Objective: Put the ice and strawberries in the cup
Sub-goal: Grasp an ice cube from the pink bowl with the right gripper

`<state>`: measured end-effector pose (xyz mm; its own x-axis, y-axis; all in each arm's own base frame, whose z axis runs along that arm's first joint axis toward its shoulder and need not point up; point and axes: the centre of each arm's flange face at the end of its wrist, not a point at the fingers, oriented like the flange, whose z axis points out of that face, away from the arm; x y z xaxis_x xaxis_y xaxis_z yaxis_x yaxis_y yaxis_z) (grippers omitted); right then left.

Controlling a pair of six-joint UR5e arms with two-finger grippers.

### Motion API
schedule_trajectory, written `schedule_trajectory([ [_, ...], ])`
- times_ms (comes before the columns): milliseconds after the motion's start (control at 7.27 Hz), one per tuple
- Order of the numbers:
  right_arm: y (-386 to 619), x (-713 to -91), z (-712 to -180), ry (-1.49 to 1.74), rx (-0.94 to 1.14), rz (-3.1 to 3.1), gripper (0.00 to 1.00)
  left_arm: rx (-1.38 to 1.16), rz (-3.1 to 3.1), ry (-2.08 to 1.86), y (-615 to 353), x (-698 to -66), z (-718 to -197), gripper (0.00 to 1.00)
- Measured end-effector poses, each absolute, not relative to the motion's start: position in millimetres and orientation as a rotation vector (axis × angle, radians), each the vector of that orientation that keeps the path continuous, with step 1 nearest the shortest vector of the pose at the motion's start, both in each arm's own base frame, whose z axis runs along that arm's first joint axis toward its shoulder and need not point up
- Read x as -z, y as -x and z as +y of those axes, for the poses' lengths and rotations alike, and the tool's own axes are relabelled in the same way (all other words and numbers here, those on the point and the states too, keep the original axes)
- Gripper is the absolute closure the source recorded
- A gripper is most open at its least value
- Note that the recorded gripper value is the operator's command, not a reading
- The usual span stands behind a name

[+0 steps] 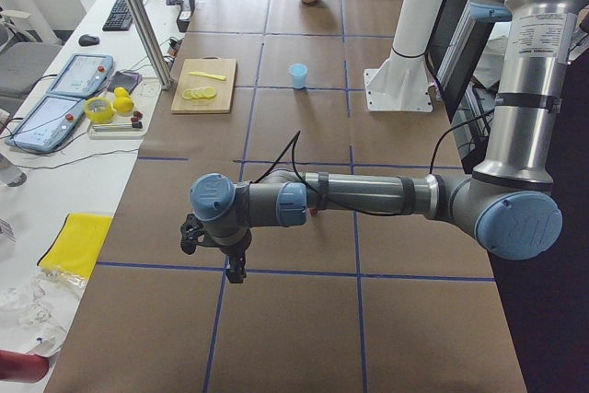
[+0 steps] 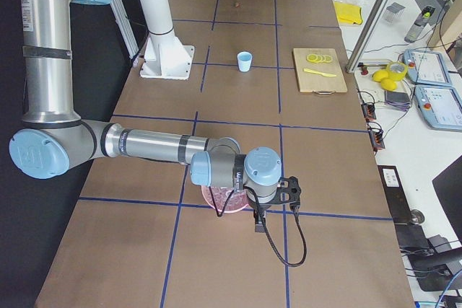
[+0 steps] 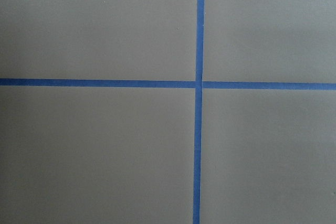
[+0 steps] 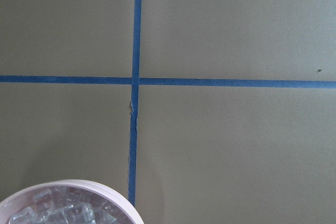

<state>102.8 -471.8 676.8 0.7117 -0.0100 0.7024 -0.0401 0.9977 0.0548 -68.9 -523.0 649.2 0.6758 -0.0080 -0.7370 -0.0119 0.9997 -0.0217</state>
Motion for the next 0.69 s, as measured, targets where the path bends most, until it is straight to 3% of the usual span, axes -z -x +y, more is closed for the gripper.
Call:
schedule_trajectory([
  [688, -101.9, -680.6, -463.7, -0.065, -0.020, -0.777, 0.00, -0.002, 0.829, 0.023, 69.2, -648.2, -523.7, 0.00],
])
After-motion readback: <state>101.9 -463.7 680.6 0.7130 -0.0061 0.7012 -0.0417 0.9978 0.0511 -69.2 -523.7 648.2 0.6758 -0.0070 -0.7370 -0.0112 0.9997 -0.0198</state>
